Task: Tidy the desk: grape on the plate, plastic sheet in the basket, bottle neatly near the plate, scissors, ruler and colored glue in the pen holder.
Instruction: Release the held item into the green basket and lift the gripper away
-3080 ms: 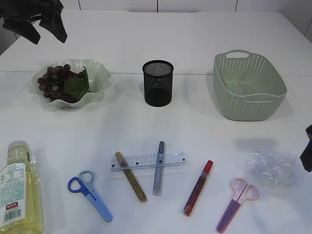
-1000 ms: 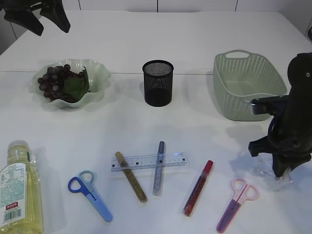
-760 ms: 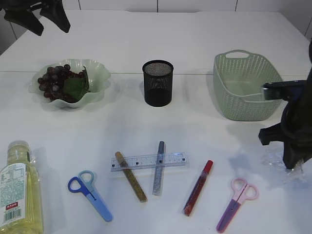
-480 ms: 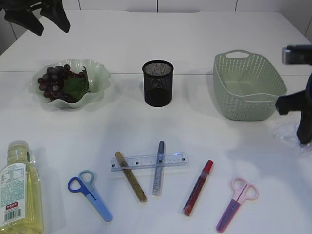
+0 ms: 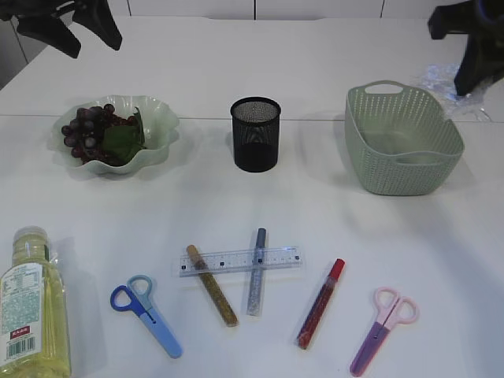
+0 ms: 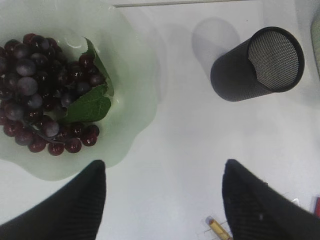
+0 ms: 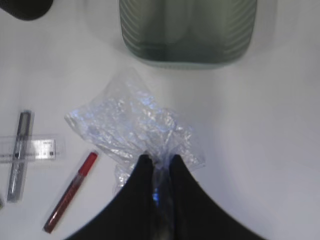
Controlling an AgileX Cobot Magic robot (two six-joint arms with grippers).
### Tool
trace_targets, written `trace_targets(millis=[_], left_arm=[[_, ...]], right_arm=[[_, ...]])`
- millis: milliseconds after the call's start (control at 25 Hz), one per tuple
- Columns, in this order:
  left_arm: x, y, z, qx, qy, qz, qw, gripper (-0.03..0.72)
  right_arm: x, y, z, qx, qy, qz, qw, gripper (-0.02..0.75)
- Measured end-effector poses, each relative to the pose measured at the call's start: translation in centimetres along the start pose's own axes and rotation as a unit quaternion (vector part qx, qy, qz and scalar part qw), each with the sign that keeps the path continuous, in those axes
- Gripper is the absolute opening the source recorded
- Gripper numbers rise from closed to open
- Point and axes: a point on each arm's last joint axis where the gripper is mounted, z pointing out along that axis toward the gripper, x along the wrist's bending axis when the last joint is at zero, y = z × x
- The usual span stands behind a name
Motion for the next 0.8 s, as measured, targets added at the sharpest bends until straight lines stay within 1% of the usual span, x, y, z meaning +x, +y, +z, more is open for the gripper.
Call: trace_targets(millis=[280, 440, 600, 800], left_arm=[[-0.8, -0.1, 0.3, 0.004, 0.015, 0.017, 1.000, 0.529], [-1.2, -0.2, 0.2, 0.003, 0.018, 0.019, 1.000, 0.528], [-1.4, -0.2, -0.9, -0.008, 0.022, 0.022, 0.999, 0.526], [-2.1, -0.2, -4.1, -0.038, 0.027, 0.031, 0.998, 0.515]], right_arm=[[1.0, 6.5, 4.6, -0.013, 0.001, -0.014, 1.000, 0.049], [0.9, 9.0, 7.5, -0.019, 0.000, -0.011, 1.000, 0.048], [-0.6, 10.6, 9.9, -0.019, -0.009, 0.005, 1.000, 0.048], [-3.6, 11.0, 12.5, -0.001, -0.031, 0.029, 0.999, 0.048]])
